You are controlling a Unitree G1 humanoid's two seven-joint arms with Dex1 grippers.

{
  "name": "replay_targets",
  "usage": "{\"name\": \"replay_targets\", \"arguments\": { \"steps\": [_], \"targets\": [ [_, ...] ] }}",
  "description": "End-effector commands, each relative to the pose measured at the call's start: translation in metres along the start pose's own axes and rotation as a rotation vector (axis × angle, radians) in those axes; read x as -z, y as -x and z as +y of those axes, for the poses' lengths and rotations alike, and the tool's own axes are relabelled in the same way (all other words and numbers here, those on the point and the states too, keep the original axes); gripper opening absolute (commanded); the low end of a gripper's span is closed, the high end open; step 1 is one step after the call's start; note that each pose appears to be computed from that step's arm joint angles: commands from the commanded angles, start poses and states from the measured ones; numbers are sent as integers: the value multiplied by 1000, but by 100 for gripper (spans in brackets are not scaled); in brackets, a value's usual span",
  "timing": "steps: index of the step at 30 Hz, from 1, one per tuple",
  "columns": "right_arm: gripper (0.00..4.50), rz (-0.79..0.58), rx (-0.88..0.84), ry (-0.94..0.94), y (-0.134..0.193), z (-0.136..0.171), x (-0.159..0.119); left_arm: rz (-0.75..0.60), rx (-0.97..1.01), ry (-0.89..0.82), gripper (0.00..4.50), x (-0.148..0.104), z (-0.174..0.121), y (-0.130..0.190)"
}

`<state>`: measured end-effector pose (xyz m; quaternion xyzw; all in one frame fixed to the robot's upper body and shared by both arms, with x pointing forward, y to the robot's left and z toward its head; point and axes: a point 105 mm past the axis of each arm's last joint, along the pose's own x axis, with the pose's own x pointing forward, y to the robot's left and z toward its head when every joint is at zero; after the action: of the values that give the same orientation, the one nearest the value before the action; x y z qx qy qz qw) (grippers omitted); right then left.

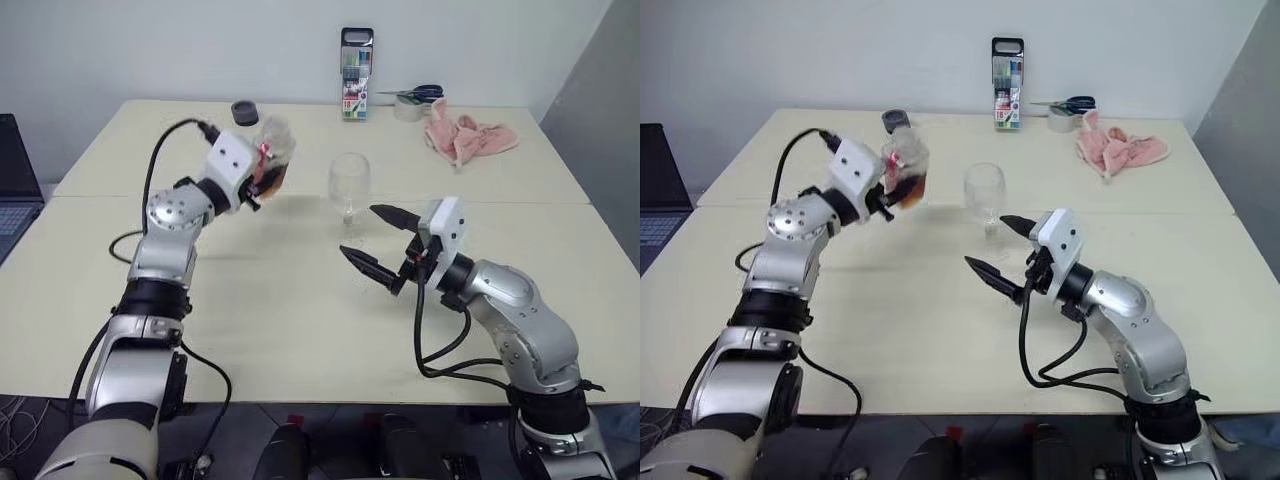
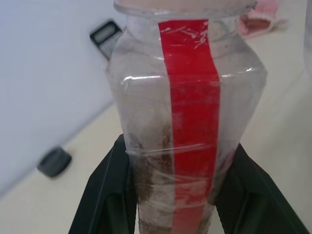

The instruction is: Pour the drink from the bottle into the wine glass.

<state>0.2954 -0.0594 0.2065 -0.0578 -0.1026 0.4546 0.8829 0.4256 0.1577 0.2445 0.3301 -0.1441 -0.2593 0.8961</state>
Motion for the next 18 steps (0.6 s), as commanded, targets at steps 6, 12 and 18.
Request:
{"name": "replay_targets", "arguments": {
  "steps": [6, 12, 18],
  "targets": [
    [450, -58, 101, -5, -2, -16, -21, -107, -9, -314, 168, -39, 8, -26],
    [450, -65, 156, -7, -3, -25, -25, -128, -3, -511, 168, -46, 8, -34],
    [450, -65, 161, 0, 1, -28, -27, -140, 8, -660, 168, -48, 7, -36]
  ]
}}
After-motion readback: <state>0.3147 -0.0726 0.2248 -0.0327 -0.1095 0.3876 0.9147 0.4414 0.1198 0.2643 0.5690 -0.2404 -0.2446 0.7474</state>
